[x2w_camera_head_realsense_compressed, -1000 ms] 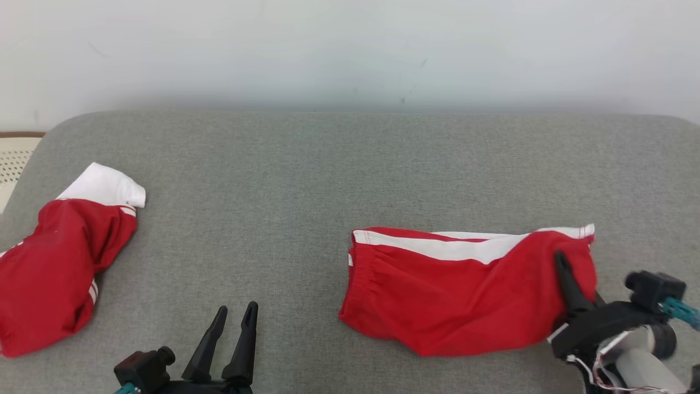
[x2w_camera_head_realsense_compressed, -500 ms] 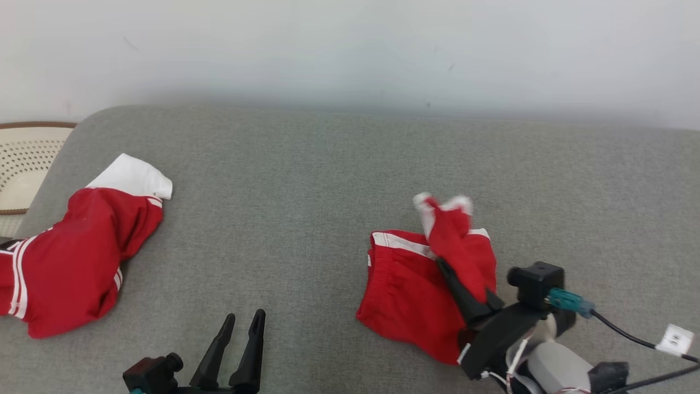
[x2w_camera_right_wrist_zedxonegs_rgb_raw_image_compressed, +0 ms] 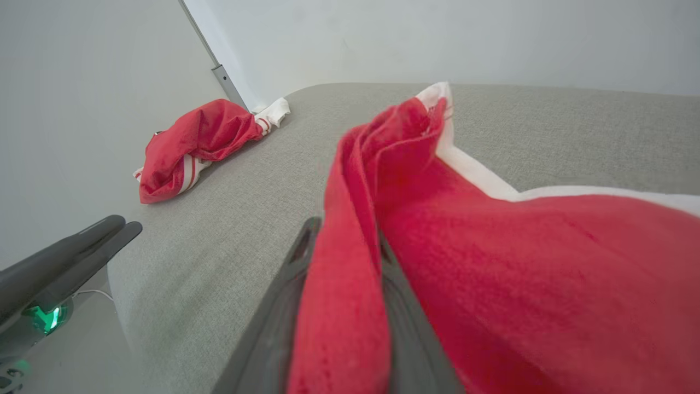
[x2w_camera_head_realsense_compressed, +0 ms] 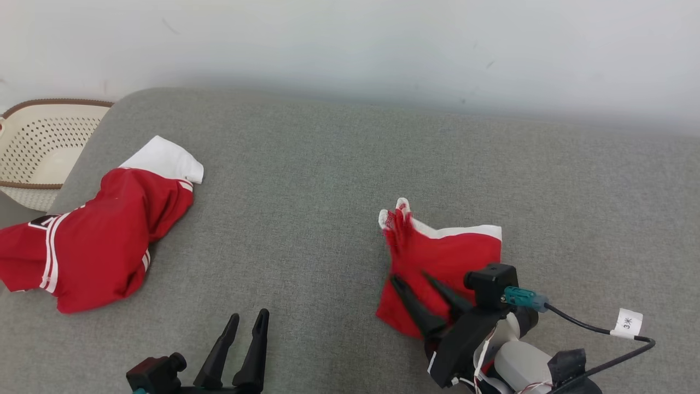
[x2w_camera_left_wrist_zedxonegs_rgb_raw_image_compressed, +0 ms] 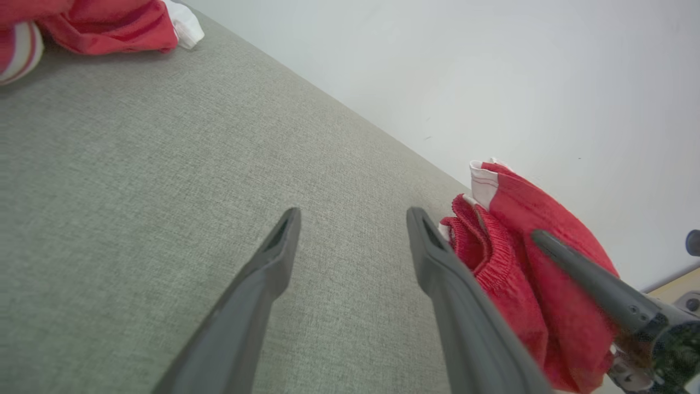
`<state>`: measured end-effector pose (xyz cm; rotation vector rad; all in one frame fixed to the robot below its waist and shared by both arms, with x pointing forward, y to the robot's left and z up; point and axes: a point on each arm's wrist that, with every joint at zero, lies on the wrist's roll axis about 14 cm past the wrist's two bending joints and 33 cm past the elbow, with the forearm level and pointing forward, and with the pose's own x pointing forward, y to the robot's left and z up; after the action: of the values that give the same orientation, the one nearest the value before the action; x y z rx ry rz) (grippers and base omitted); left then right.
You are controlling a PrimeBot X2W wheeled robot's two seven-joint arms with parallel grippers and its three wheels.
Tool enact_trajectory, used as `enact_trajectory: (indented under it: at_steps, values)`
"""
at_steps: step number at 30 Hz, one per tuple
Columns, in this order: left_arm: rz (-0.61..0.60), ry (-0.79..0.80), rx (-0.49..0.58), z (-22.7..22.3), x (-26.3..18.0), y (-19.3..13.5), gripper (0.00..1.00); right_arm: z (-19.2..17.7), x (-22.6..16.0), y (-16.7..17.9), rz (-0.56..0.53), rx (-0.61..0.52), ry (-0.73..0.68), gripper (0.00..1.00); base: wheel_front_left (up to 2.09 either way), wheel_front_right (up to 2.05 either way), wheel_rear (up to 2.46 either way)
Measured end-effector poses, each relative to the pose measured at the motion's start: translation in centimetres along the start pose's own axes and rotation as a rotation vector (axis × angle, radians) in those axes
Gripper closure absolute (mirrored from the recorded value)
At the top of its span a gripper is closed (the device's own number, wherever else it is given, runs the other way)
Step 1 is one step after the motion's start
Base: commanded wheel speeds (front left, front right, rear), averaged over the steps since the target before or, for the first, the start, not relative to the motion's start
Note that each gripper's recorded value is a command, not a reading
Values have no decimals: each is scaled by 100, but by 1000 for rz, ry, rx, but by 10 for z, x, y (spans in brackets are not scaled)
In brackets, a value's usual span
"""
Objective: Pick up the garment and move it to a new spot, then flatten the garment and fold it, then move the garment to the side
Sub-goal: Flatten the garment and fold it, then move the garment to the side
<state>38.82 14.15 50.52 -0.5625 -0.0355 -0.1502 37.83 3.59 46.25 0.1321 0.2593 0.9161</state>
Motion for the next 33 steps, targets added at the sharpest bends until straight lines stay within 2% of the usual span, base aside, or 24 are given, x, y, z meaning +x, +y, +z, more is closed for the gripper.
enact_trajectory:
  at_steps: [2,6,9,10,15,20,27,32,33]
  values:
    - [6,-3,-1,1,0,2,0,5,1,-2,-5,10,-22,0,0,0,0]
    - [11,-11,-1,3,3,4,0,37,-1,-21,-57,28,-129,0,0,0,0]
    - [-1,-14,-3,3,6,0,0,64,-14,-52,-155,51,-224,0,0,0,0]
    - [-5,-12,-3,2,7,-2,0,62,-21,-63,-189,51,-226,0,0,0,0]
    - [-21,-4,-4,-1,11,-7,0,22,-46,-89,-311,121,-160,0,0,0,0]
    - [-19,-3,-3,-1,13,-6,0,-14,-48,-91,-343,197,-80,0,0,0,0]
    - [-18,-11,-16,2,15,-5,0,-38,-42,-96,-378,271,-25,0,0,0,0]
    - [-14,-14,-9,4,14,-3,0,-49,-31,-89,-354,315,14,0,0,0,0]
    - [-14,-15,-7,4,15,-2,0,-50,-30,-89,-351,312,21,43,0,0,0]
